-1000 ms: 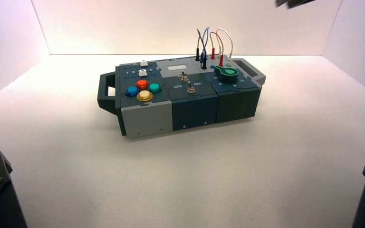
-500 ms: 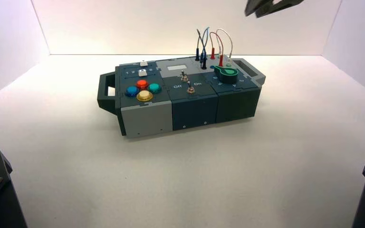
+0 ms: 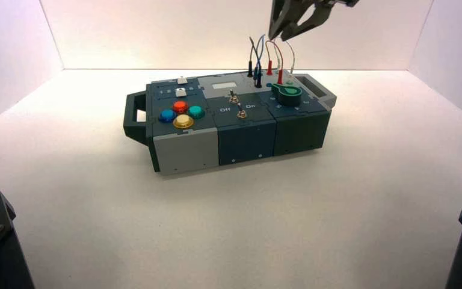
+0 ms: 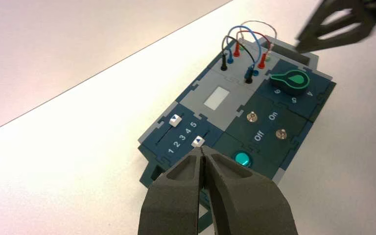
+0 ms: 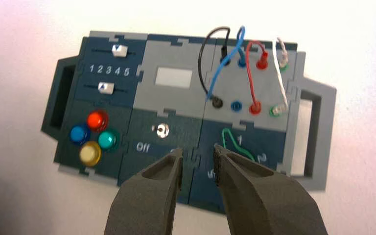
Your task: Insert the blue wire.
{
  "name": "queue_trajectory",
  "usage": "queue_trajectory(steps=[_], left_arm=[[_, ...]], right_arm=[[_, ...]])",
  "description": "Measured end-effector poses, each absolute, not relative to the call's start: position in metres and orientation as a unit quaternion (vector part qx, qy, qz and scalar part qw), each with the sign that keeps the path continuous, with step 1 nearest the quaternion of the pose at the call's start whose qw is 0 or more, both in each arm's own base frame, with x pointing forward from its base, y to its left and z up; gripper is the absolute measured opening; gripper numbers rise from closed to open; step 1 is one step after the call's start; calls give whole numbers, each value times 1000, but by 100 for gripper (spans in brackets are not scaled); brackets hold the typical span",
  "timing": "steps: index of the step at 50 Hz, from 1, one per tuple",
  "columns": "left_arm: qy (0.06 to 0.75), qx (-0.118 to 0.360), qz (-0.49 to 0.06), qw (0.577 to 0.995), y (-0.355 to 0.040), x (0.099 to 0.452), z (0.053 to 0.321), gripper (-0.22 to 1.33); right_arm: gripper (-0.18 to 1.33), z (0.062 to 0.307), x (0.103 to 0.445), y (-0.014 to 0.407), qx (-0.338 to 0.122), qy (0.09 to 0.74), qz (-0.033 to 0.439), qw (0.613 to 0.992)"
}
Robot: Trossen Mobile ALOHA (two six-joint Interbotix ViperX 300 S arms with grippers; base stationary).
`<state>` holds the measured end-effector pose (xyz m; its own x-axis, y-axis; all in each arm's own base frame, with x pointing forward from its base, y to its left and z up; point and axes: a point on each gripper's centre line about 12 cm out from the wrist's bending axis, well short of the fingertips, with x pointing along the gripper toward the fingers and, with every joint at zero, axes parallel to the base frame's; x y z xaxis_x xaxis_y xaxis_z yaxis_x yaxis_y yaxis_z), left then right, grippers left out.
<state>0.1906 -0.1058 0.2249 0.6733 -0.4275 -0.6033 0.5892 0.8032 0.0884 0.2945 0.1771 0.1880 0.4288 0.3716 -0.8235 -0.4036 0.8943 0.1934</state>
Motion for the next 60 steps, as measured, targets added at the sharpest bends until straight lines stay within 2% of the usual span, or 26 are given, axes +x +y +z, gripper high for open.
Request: queue_trajectory(steps=[23,49,60], left_arm=[[300,142,-282,900,-110,196,217,-16],[298,148,-281,900,-110,198,215,-16],[297,149,-282,900,-110,198,215,-16]], right_arm=[[73,161,329,192,-35,485,221,845],[73,162,345,198,-55,497,224,836],[54,153,347,199,-60,513,223,827]])
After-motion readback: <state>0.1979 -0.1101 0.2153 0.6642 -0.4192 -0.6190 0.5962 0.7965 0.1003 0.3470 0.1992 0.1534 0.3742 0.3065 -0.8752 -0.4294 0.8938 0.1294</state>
